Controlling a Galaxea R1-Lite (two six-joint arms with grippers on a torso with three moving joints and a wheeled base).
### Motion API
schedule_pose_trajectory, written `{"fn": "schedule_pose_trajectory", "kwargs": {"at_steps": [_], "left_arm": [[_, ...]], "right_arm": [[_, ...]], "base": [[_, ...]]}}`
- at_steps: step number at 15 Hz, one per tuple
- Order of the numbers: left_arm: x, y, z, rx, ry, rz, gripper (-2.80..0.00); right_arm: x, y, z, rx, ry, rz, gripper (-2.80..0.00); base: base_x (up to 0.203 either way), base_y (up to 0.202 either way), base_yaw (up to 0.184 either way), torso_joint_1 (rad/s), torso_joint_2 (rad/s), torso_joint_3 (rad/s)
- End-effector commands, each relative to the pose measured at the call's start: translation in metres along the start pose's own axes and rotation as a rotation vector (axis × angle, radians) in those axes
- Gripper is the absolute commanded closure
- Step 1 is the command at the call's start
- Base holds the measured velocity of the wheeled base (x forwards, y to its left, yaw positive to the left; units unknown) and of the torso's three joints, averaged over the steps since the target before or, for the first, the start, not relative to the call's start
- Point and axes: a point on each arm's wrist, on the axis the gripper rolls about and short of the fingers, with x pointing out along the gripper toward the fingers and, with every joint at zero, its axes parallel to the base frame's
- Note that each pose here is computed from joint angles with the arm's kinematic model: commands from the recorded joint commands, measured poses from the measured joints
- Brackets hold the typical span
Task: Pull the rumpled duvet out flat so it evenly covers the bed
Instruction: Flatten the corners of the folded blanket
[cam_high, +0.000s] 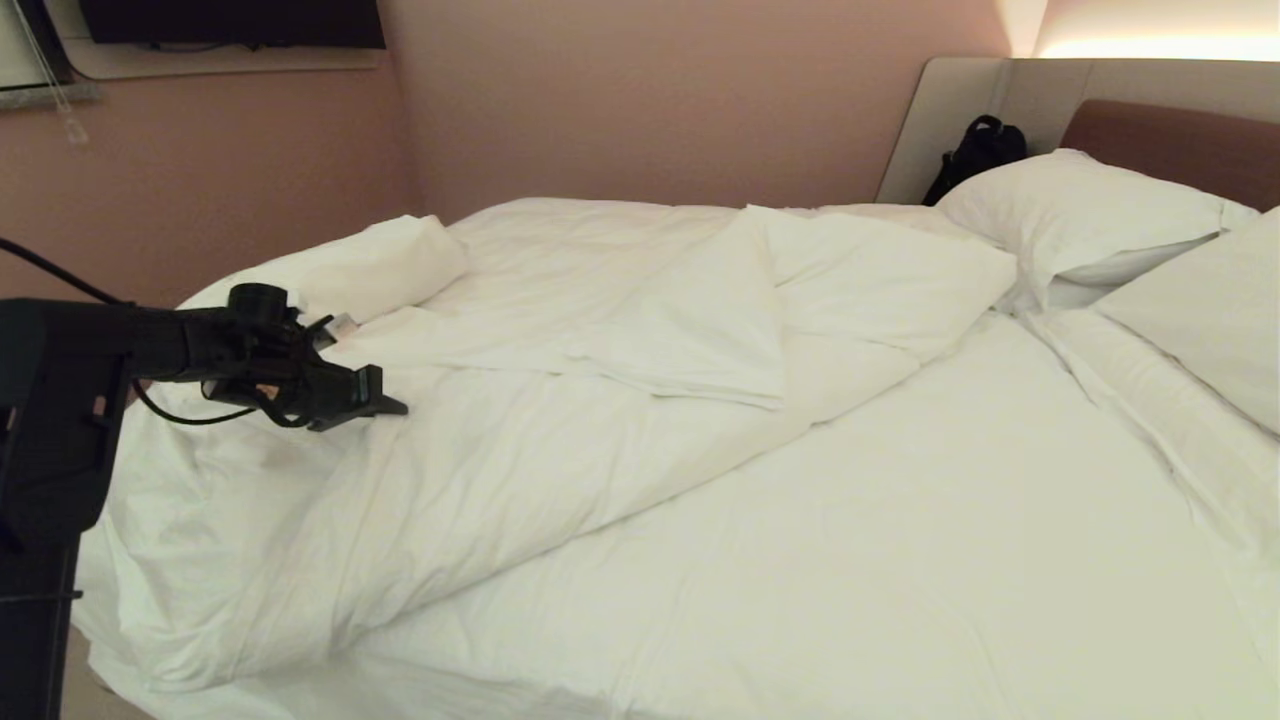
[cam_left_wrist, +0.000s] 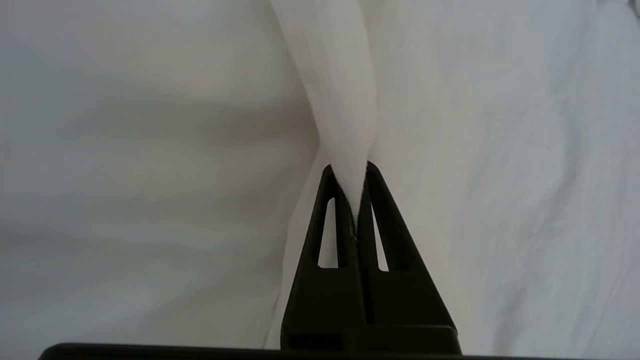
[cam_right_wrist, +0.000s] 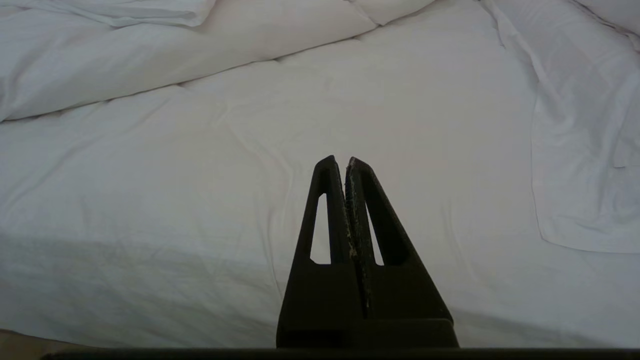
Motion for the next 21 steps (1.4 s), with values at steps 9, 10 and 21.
{"fn": "schedule_pose_trajectory", "kwargs": {"at_steps": [9, 10, 21], "left_arm": [[-0.09, -0.071, 0.003, -0.042, 0.079, -0.179, 0.0], [-0.097, -0.077, 0.001, -0.043, 0.089, -0.194, 0.0], [-0.151, -0.153, -0.066, 0.086, 0.191, -0.308, 0.0]], "right_arm": [[0.0, 0.0, 0.0, 0.0, 0.0, 0.0, 0.0], [0.0, 0.0, 0.0, 0.0, 0.0, 0.0, 0.0], [0.0, 0.0, 0.0, 0.0, 0.0, 0.0, 0.0]], "base": [[0.0, 0.0, 0.0, 0.0, 0.0, 0.0], [0.0, 0.0, 0.0, 0.0, 0.0, 0.0], [0.0, 0.0, 0.0, 0.0, 0.0, 0.0]]}}
